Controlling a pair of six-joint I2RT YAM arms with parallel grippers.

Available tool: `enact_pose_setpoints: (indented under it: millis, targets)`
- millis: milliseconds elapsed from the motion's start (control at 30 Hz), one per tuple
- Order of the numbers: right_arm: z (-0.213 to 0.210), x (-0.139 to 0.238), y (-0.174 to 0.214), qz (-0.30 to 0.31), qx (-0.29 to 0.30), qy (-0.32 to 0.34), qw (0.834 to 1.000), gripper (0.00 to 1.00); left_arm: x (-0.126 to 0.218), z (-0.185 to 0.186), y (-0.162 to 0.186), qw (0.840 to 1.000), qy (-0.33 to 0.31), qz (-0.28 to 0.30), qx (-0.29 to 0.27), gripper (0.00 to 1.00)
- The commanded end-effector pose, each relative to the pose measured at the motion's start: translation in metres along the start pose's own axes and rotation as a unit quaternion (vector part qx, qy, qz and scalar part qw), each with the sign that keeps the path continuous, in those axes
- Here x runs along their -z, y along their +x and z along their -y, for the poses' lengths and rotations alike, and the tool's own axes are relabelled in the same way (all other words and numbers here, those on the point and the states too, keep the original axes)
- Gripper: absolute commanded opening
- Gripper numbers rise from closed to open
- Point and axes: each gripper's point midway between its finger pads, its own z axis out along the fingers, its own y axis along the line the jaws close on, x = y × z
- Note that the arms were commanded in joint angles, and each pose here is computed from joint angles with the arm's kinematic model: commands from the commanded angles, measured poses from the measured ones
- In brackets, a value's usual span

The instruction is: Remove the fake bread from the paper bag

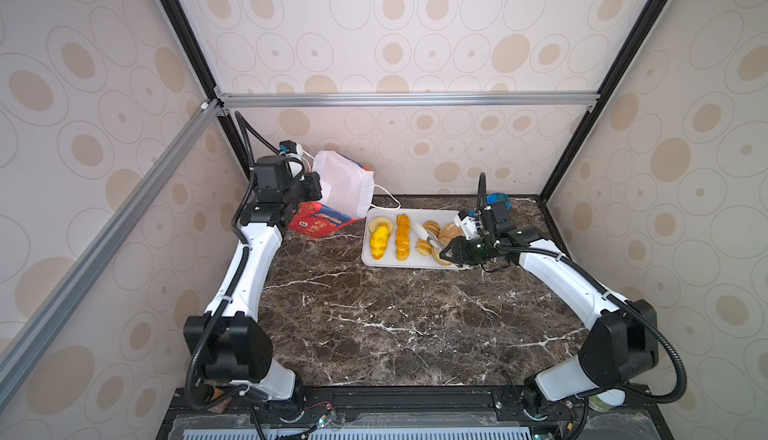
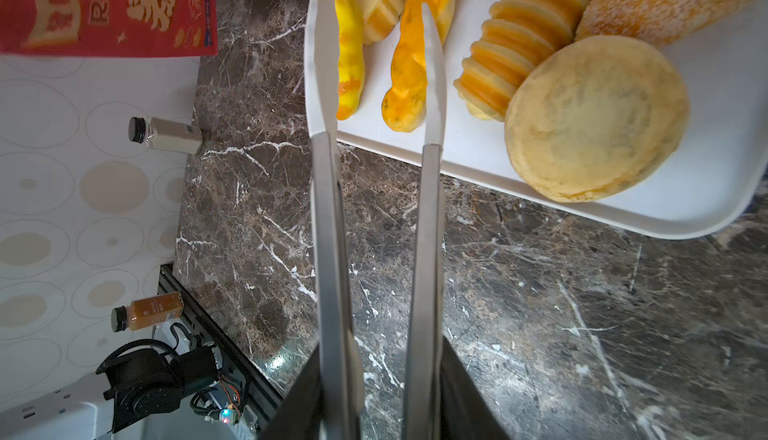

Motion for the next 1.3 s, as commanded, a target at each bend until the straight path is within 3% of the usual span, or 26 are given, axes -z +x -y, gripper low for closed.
enact_pose_setpoints:
  millis: [0,367,567,700,867,933,967,1133,1167,1267]
  targets:
    - [-0.008,0.025,-0.013,0.025,0.019,-0.005,0.999,0.38,-0.011,0.019,-0.008,0.991,0.112,-0.023,0.067,0.0]
    - [0.004,0.026,-0.016,0.032,0.0,0.003,0.999,0.38,-0.063,-0.023,0.007,0.975,0.16,-0.05,0.148,0.0]
    - [0.016,0.028,-0.024,0.042,-0.009,0.013,0.999,0.38,-0.085,-0.047,0.013,0.98,0.125,-0.069,0.136,0.0]
    - [0.023,0.025,-0.023,0.035,-0.019,0.016,0.999,0.38,-0.098,-0.053,0.016,0.978,0.135,-0.082,0.139,0.01]
    - [0.02,0.032,-0.029,0.044,-0.017,0.015,0.999,0.38,-0.103,-0.058,0.003,0.982,0.124,-0.069,0.126,0.39]
    - [0.018,0.035,-0.031,0.052,-0.016,0.013,0.998,0.38,-0.101,-0.058,-0.005,0.984,0.118,-0.062,0.119,0.62]
    - [0.018,0.036,-0.032,0.054,-0.016,0.013,0.998,0.39,-0.101,-0.06,-0.008,0.985,0.111,-0.059,0.115,0.69]
    - [0.011,0.046,-0.034,0.068,-0.013,0.007,0.998,0.39,-0.085,-0.068,-0.02,0.993,0.056,-0.048,0.091,0.86]
    - [0.009,0.049,-0.035,0.074,-0.011,0.007,0.997,0.38,-0.08,-0.068,-0.021,0.994,0.046,-0.048,0.082,0.99]
    - [0.008,0.057,-0.034,0.086,-0.005,0.012,0.996,0.38,-0.067,-0.071,-0.02,0.997,0.017,-0.048,0.058,1.0]
